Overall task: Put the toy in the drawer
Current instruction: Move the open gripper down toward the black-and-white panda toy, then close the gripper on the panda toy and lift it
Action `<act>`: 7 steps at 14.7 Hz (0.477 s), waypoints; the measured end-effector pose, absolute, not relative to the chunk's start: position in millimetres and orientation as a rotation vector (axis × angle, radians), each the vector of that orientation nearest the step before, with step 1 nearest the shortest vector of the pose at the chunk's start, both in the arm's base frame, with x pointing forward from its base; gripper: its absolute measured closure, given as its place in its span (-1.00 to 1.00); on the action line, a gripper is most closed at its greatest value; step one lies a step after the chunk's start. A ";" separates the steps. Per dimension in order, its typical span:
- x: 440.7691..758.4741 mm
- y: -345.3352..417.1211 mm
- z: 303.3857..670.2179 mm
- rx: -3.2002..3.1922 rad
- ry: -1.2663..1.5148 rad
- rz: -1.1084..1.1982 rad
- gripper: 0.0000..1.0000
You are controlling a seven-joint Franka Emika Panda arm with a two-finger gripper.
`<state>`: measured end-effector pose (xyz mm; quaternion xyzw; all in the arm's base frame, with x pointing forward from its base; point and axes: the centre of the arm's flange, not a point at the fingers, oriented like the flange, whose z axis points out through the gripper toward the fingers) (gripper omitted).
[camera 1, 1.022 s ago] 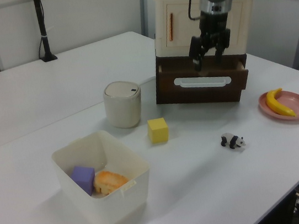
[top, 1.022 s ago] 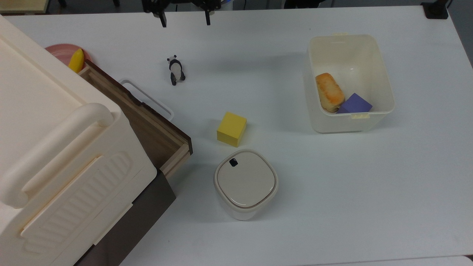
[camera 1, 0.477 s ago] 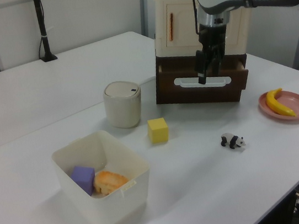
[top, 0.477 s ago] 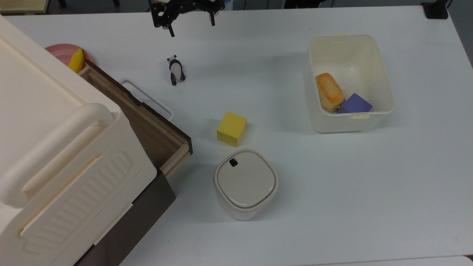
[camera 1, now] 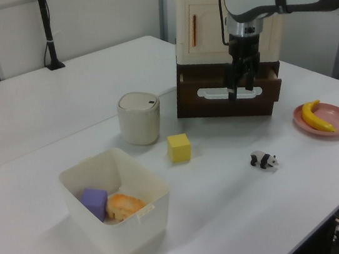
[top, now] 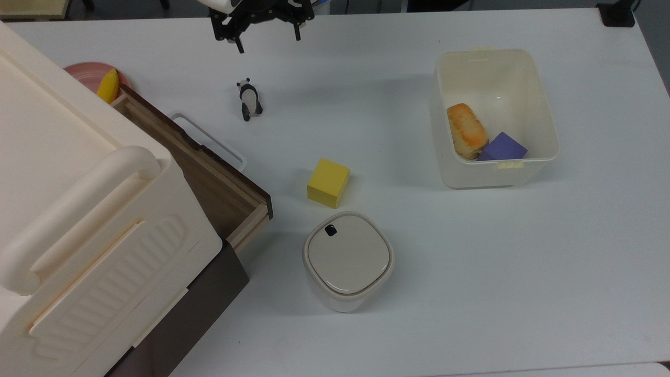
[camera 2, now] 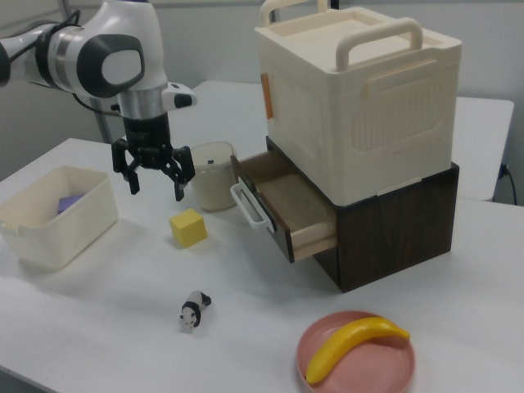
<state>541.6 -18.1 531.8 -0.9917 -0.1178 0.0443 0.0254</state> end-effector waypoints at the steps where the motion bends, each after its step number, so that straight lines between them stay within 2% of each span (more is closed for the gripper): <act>1: 540.4 -24.8 524.0 -3.068 -0.338 0.147 -1.00; 7: 529.6 -53.0 467.8 -3.114 -0.184 0.165 -1.00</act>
